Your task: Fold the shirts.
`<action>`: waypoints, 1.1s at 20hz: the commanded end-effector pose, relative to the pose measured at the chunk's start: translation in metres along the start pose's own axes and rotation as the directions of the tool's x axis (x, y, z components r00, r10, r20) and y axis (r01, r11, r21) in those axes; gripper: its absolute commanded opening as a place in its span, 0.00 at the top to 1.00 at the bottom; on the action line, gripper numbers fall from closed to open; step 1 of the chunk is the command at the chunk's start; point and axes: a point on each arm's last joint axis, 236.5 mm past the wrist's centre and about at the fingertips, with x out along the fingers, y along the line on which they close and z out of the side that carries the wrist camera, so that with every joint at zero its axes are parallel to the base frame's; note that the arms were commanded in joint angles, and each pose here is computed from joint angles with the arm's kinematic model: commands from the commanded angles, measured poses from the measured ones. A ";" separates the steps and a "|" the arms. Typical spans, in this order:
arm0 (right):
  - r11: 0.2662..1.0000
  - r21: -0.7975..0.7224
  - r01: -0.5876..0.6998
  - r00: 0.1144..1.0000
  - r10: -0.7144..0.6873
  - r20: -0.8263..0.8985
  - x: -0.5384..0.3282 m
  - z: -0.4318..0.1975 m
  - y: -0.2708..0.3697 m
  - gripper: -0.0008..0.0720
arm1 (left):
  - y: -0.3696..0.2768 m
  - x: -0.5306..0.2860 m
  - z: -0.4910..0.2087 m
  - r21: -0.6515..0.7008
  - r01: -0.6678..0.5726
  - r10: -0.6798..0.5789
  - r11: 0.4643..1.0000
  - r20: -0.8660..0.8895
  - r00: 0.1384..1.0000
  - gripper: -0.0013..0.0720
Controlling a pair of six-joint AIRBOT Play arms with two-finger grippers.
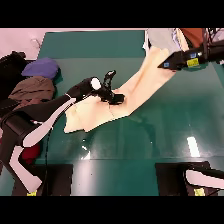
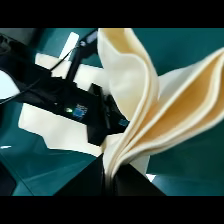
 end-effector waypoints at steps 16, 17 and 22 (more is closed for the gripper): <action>0.842 -0.270 -0.468 0.882 0.463 -0.086 0.227 -0.067 0.311 0.50 | 0.105 -0.437 0.081 -0.130 -0.406 0.397 0.905 0.603 0.692 0.95; 0.831 -0.281 -0.480 0.876 0.470 -0.105 0.238 -0.073 0.320 0.50 | 0.107 -0.448 0.077 -0.144 -0.412 0.409 0.900 0.611 0.678 0.95; 0.886 -0.374 -0.275 0.961 0.243 -0.131 0.233 -0.054 0.244 0.52 | 0.107 -0.446 0.063 -0.143 -0.404 0.408 0.904 0.572 0.711 0.95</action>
